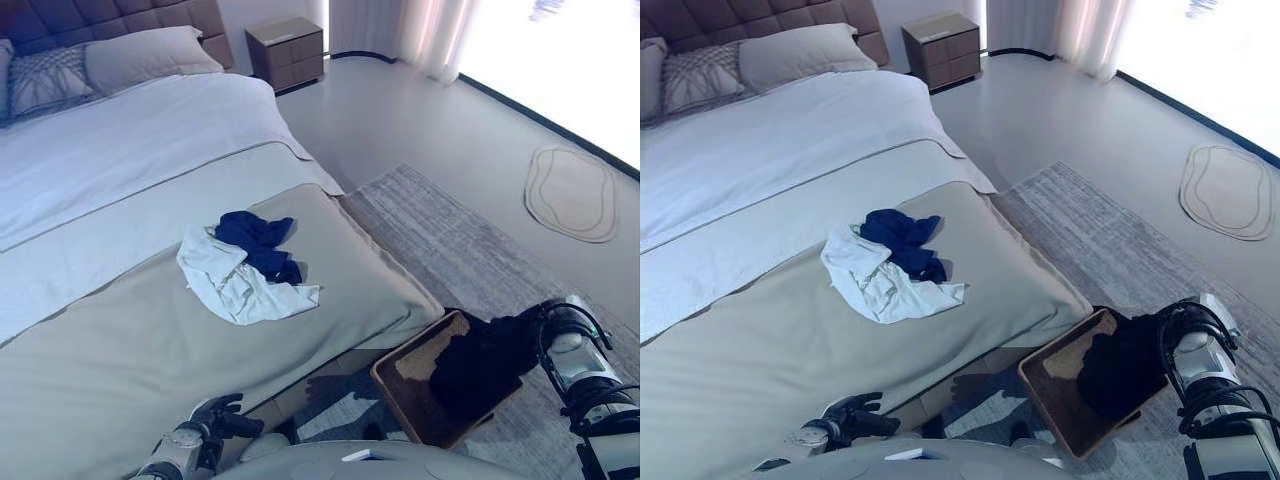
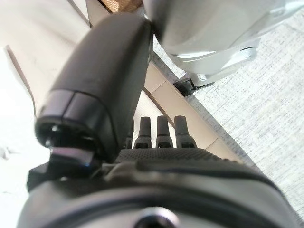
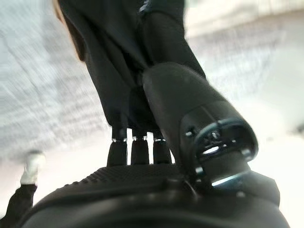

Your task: Pick up the clothes from the bed and place them into the basket

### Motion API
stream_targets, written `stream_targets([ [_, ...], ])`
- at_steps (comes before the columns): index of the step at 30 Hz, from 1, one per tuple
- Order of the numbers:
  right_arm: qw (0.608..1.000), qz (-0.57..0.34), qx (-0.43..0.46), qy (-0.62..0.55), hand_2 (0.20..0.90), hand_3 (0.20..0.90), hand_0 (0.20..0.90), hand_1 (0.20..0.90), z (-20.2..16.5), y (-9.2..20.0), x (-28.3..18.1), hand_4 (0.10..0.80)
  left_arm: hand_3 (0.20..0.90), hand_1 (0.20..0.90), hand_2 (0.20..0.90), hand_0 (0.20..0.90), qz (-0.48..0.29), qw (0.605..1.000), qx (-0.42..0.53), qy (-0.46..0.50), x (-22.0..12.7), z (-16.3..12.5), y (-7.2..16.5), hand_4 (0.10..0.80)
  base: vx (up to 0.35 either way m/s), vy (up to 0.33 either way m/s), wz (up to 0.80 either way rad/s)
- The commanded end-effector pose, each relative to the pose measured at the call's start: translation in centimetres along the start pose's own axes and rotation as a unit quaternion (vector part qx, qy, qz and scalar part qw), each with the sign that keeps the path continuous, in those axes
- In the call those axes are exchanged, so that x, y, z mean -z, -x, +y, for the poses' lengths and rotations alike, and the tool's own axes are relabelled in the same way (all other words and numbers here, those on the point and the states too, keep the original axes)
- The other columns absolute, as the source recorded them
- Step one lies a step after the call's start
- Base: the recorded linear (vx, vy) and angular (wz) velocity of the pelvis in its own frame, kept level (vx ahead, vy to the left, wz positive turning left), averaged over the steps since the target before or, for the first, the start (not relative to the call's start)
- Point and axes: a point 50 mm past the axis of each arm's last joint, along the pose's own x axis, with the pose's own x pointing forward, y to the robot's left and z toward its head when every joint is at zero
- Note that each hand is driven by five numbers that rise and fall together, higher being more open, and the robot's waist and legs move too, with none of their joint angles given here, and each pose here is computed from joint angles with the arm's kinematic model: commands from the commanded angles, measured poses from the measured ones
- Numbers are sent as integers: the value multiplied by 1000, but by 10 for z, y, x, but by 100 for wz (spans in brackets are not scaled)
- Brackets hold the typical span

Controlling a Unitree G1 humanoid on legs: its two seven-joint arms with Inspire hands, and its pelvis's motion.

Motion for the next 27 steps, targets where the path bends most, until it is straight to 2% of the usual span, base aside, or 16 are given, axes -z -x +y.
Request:
stream_targets([
  [1, 996, -52, 62, 39, 900, 900, 900, 900, -52, -4, -40, 800, 900, 900, 900, 900, -9, 1000, -17, -25, -9, 19, 1, 800, 28, -12, 12],
  [3, 995, -39, 13, 90, 900, 900, 900, 900, -43, -6, -31, 800, 900, 900, 900, 900, -6, 999, -16, -30, -9, 21, 1, 800, 4, -11, 4],
  [9, 988, -37, -33, 149, 900, 900, 900, 900, -36, -7, -25, 800, 900, 900, 900, 900, -1, 999, -19, -31, -5, 24, 2, 800, 14, -3, 10],
  [15, 968, 2, -126, 216, 900, 900, 900, 900, -27, -7, -8, 800, 900, 900, 900, 900, -32, 999, -22, -27, -21, 26, 1, 800, 0, 48, 13],
  [20, 967, 44, -153, 199, 900, 900, 900, 900, -20, -7, 17, 800, 900, 900, 900, 900, -58, 997, -20, -42, -38, 24, -1, 800, -7, 12, 48],
  [23, 967, 64, -171, 180, 900, 900, 900, 900, 5, -6, 28, 800, 900, 900, 900, 900, -58, 997, -43, -21, -45, 33, -1, 800, 8, -29, 57],
  [27, 970, 78, -164, 163, 900, 900, 900, 900, 21, -4, 40, 800, 900, 900, 900, 900, -28, 996, -80, 11, -30, 48, 1, 800, 56, 5, 50],
])
